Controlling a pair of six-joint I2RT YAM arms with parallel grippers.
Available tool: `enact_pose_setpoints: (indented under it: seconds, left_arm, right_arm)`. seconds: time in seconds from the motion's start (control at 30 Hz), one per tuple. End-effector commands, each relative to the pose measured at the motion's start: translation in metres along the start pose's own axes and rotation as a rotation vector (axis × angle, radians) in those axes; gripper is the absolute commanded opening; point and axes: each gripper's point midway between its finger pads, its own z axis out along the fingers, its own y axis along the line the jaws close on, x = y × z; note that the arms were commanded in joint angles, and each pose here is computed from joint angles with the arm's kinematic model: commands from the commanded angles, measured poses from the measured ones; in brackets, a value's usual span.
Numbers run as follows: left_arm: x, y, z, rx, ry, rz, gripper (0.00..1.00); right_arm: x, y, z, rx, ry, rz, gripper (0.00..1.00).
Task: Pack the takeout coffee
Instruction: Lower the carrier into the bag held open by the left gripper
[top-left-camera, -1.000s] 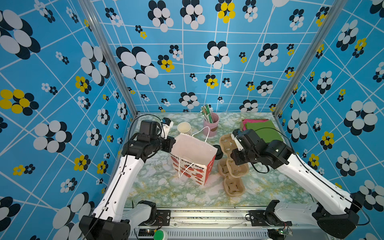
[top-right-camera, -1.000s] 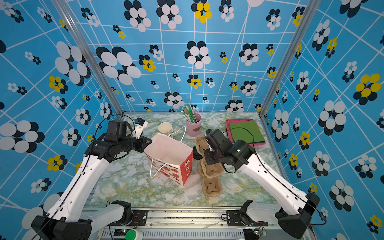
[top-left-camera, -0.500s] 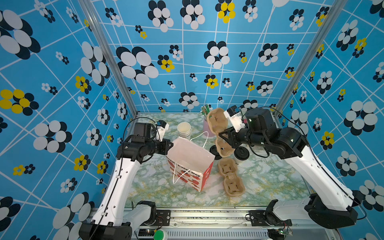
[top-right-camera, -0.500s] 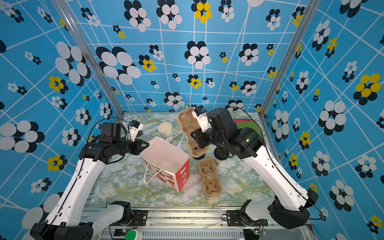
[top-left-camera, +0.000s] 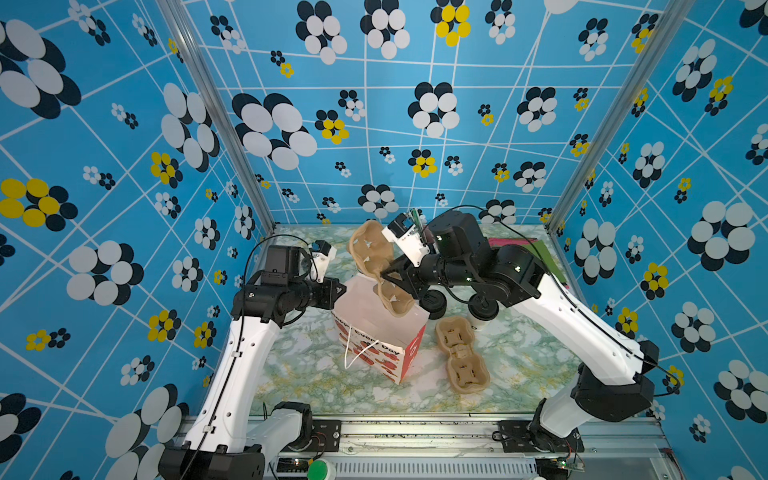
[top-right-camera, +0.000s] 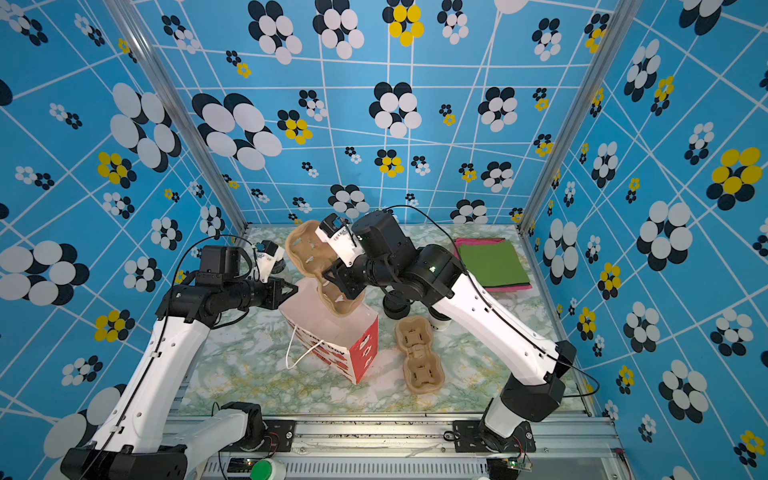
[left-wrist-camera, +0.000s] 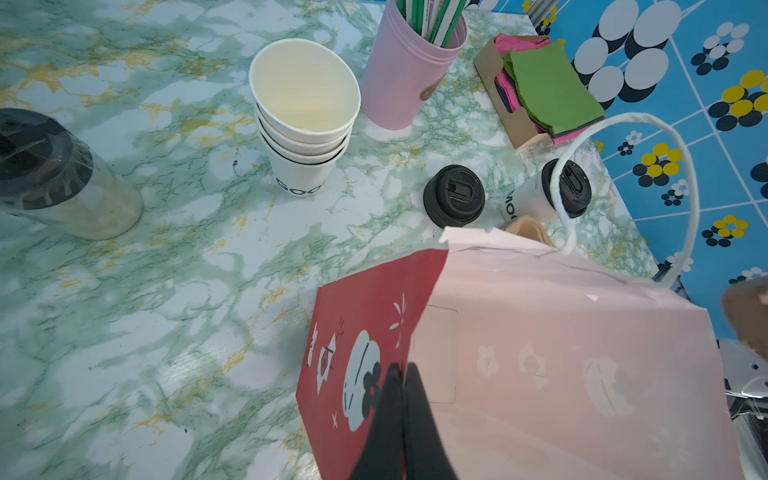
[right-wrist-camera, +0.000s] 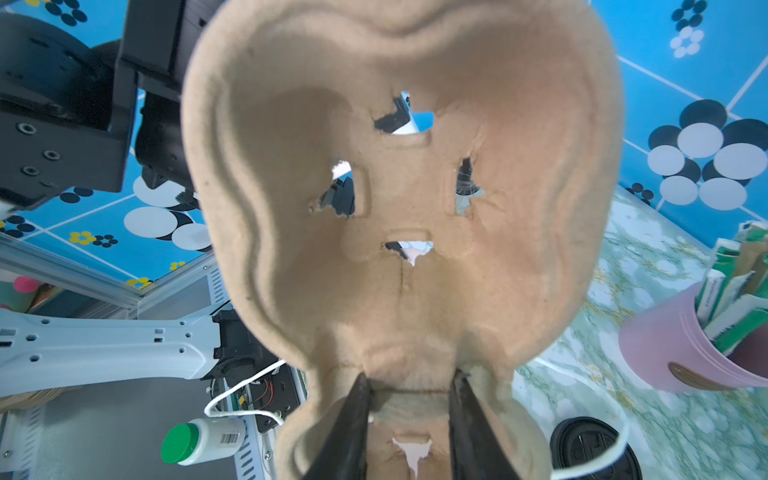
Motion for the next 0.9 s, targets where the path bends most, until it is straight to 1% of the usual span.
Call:
enact_pose_setpoints:
  seconds: [0.0,0.43,0.63,0.87]
  left_arm:
    - [-0.003,-0.003,-0.006,0.013,-0.031,0.001,0.0]
    - [-0.003,0.001,-0.006,0.009,-0.043,0.0,0.0]
    - [-0.002,0.004,-0.006,-0.001,-0.048,-0.003,0.0]
    - [-0.004,0.01,-0.008,-0.039,-0.058,-0.003,0.0]
  right_arm:
    - [-0.005,0.009,0.007,-0.015,-0.008,-0.034,0.27]
    - [0.031,0.007,0.047,0.001,0.126,-0.021,0.27]
    - [0.05,0.003,0.053,0.013,0.182,-0.02,0.28]
    - [0.069,0.002,0.052,0.011,0.225,-0.015,0.28]
